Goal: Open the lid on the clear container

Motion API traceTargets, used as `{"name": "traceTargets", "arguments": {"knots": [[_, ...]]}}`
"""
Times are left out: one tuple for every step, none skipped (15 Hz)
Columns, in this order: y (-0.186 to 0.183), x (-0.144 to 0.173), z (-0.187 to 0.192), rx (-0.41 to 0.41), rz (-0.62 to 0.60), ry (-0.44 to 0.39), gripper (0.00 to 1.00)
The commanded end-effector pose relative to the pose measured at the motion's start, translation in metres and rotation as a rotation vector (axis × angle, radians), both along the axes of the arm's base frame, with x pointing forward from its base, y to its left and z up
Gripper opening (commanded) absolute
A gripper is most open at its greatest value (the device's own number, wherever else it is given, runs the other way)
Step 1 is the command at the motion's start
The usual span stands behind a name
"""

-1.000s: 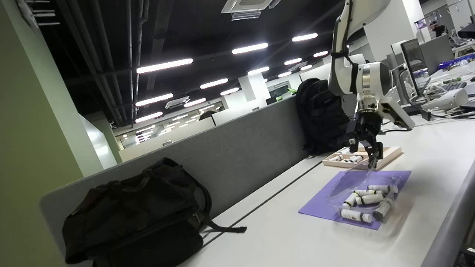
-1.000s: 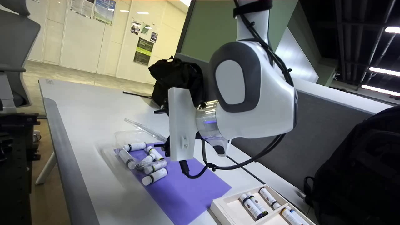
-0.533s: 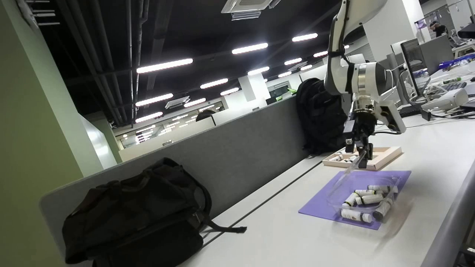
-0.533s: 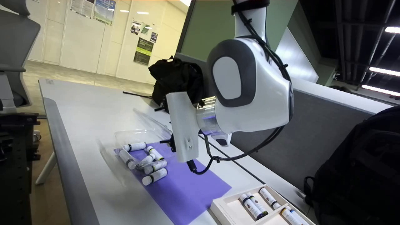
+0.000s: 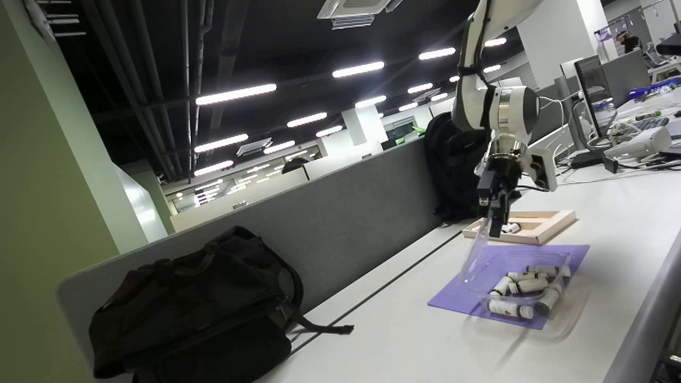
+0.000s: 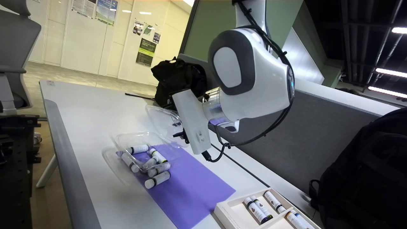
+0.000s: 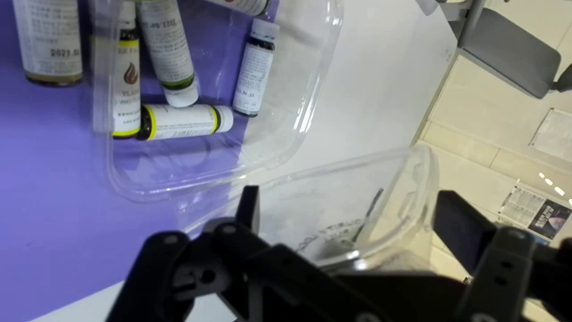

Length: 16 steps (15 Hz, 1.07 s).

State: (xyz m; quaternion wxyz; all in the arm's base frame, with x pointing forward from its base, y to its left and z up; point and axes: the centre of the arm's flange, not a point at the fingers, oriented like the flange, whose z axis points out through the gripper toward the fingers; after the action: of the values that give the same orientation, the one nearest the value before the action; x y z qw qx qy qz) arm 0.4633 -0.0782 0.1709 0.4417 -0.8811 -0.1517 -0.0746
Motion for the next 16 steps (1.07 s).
{"name": "traceTargets", "arguments": {"knots": [[0.009, 0.012, 0.013, -0.087, 0.011, -0.094, 1.00], [0.011, 0.016, 0.014, -0.109, 0.016, -0.112, 1.00], [0.013, 0.019, 0.017, -0.121, 0.023, -0.124, 1.00], [0.015, 0.022, 0.019, -0.132, 0.027, -0.137, 1.00], [0.017, 0.025, 0.021, -0.137, 0.032, -0.150, 1.00], [0.019, 0.028, 0.023, -0.143, 0.035, -0.162, 1.00], [0.020, 0.031, 0.026, -0.144, 0.037, -0.171, 1.00], [0.022, 0.033, 0.028, -0.141, 0.038, -0.178, 1.00], [0.023, 0.036, 0.031, -0.135, 0.039, -0.185, 1.00], [0.023, 0.037, 0.034, -0.122, 0.044, -0.180, 1.00], [0.022, 0.038, 0.039, -0.101, 0.051, -0.174, 1.00], [0.022, 0.038, 0.043, -0.078, 0.058, -0.167, 1.00], [0.022, 0.039, 0.049, -0.039, 0.064, -0.152, 1.00], [0.021, 0.039, 0.054, -0.008, 0.071, -0.151, 1.00], [0.020, 0.038, 0.058, 0.024, 0.079, -0.152, 1.00], [0.019, 0.038, 0.061, 0.054, 0.091, -0.147, 1.00]]}}
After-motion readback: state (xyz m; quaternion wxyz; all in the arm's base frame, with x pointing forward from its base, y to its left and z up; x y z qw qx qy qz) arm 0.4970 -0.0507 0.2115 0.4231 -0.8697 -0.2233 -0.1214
